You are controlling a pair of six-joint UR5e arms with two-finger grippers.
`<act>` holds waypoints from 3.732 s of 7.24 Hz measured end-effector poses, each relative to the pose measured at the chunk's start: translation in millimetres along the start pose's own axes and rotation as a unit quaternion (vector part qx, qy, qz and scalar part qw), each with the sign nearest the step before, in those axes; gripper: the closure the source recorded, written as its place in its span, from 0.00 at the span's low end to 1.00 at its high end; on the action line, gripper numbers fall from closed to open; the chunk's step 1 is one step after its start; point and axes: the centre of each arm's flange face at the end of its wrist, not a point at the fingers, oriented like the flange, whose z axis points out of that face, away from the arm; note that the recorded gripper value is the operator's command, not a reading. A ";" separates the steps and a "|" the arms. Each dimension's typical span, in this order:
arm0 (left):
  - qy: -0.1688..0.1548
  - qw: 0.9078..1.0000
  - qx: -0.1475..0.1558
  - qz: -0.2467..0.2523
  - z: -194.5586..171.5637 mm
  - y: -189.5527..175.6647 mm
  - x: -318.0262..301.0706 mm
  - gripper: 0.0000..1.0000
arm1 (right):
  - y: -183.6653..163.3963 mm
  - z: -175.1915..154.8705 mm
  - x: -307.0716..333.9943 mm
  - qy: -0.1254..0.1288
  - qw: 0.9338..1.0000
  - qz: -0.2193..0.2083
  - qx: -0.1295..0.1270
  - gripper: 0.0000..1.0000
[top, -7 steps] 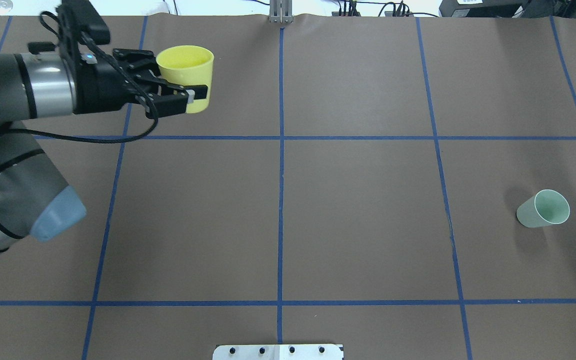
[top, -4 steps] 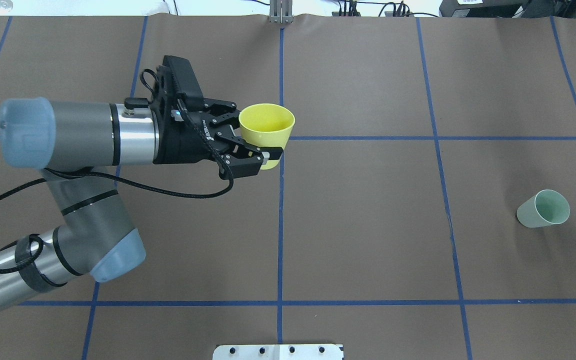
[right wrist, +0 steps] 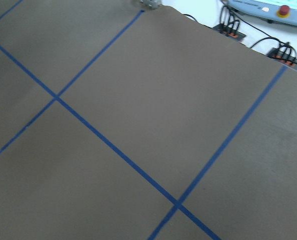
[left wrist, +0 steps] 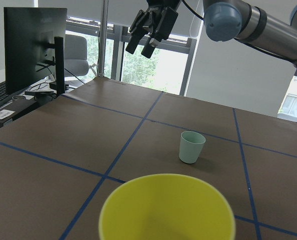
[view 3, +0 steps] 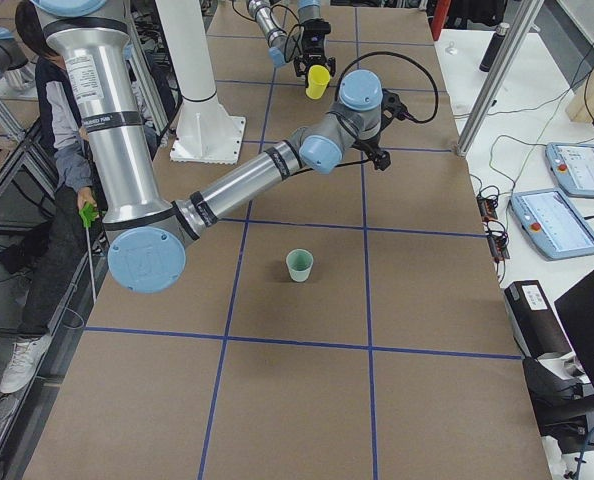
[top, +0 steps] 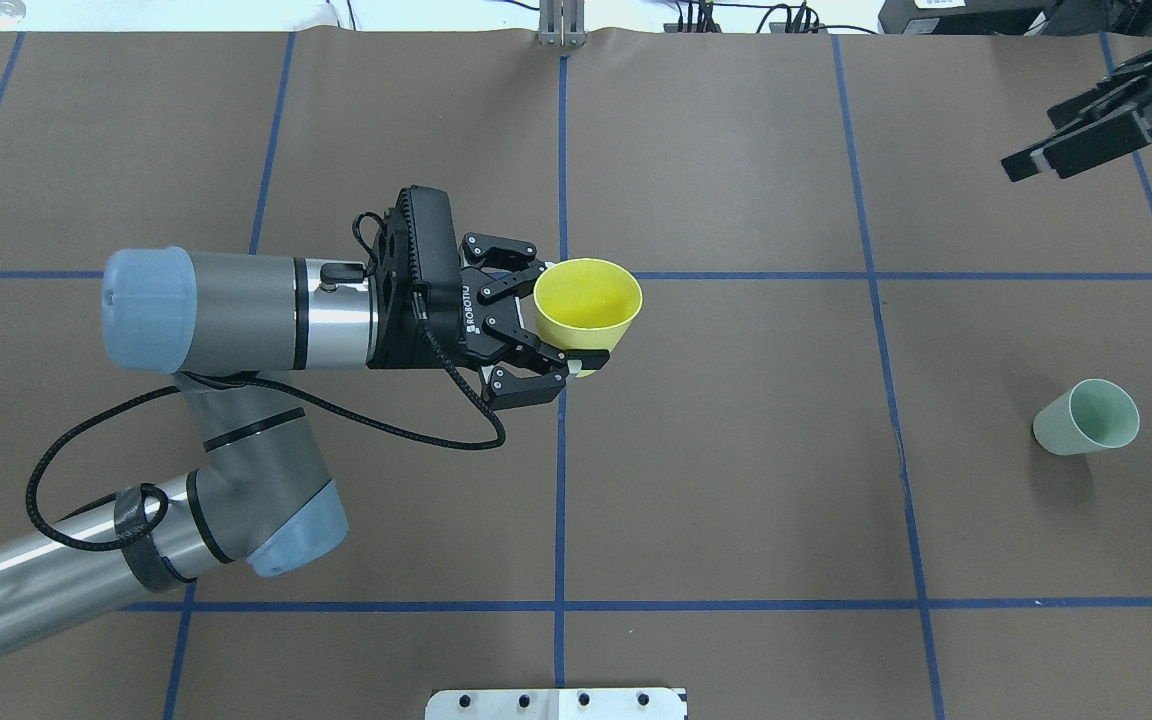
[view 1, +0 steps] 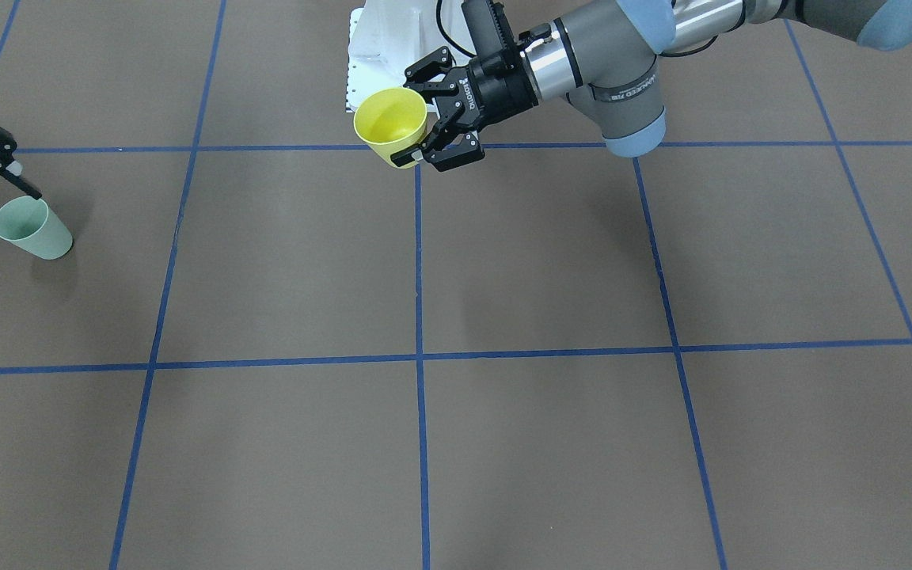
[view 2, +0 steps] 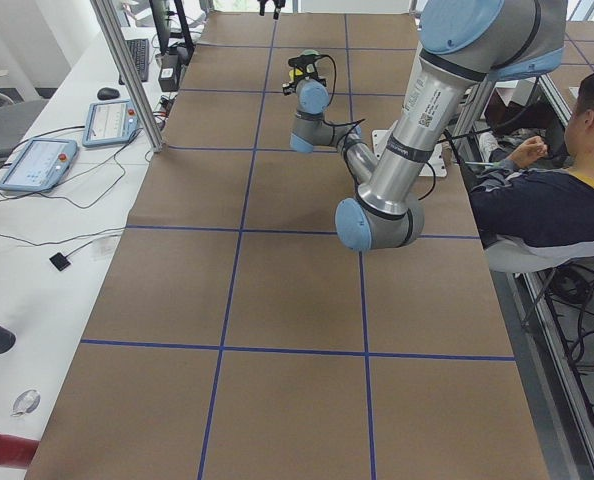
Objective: Transfer and stack yellow cup on green cup
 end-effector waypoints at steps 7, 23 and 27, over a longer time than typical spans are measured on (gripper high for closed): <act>-0.013 1.000 0.005 0.022 4.9 33.0 -16.1 1.00 | -90.4 124.0 -216.8 -0.011 0.933 0.357 -0.035 0.03; -0.016 1.000 0.003 0.021 1.1 42.3 -19.4 1.00 | -115.8 177.6 -294.3 0.063 0.936 0.328 -0.113 0.01; -0.015 1.000 0.002 0.021 0.9 43.7 -18.8 1.00 | -144.8 186.7 -284.6 0.075 0.931 0.339 -0.113 0.02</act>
